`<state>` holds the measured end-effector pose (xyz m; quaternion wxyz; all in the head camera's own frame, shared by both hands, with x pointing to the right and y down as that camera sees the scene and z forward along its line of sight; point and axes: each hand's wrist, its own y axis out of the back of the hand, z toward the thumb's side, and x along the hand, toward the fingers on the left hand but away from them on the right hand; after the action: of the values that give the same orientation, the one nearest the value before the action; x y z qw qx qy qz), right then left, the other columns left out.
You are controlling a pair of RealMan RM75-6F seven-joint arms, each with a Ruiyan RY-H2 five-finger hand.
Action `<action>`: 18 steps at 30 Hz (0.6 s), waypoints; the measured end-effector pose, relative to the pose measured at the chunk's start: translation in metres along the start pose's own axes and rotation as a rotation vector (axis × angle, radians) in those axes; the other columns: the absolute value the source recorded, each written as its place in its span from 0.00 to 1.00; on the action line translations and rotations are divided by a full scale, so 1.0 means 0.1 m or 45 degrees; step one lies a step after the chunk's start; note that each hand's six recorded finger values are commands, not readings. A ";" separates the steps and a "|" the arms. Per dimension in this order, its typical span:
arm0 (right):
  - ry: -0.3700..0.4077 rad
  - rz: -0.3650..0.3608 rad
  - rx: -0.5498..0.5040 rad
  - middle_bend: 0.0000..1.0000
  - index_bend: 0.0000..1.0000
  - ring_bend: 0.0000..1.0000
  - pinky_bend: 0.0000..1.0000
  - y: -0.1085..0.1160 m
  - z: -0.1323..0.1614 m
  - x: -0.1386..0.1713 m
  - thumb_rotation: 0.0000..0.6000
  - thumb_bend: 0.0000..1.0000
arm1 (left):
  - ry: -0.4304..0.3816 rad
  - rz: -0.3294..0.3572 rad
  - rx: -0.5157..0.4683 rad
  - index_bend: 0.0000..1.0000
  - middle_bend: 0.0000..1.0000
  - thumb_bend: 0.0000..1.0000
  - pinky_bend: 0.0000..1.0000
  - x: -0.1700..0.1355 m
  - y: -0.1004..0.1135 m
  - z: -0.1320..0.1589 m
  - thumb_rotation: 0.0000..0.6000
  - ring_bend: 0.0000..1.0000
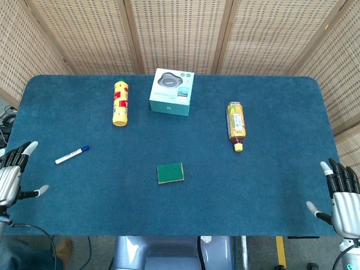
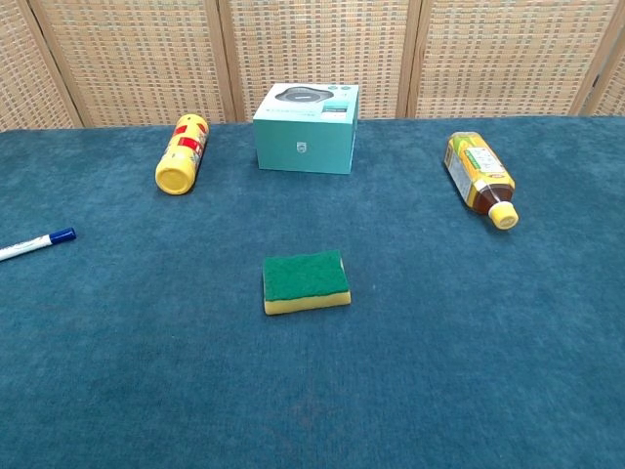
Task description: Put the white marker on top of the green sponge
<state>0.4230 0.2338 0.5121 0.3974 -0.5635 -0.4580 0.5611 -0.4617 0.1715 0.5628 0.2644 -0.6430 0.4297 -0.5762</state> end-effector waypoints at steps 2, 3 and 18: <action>-0.008 0.007 0.000 0.00 0.03 0.00 0.00 -0.01 -0.01 -0.01 1.00 0.00 | 0.025 -0.014 0.000 0.04 0.00 0.17 0.00 0.21 -0.05 -0.07 1.00 0.00; -0.014 0.012 0.001 0.00 0.03 0.00 0.00 -0.02 -0.02 -0.03 1.00 0.00 | 0.037 -0.023 0.000 0.07 0.00 0.17 0.00 0.30 -0.08 -0.10 1.00 0.00; -0.045 0.043 0.016 0.00 0.03 0.00 0.00 -0.10 -0.07 -0.09 1.00 0.00 | 0.307 -0.201 0.037 0.41 0.00 0.29 0.00 1.30 -0.67 -0.29 1.00 0.00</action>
<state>0.4298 0.2283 0.5249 0.3831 -0.5588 -0.4518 0.5804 -0.4777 0.0975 0.6912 0.1740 -0.5970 0.3982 -0.6743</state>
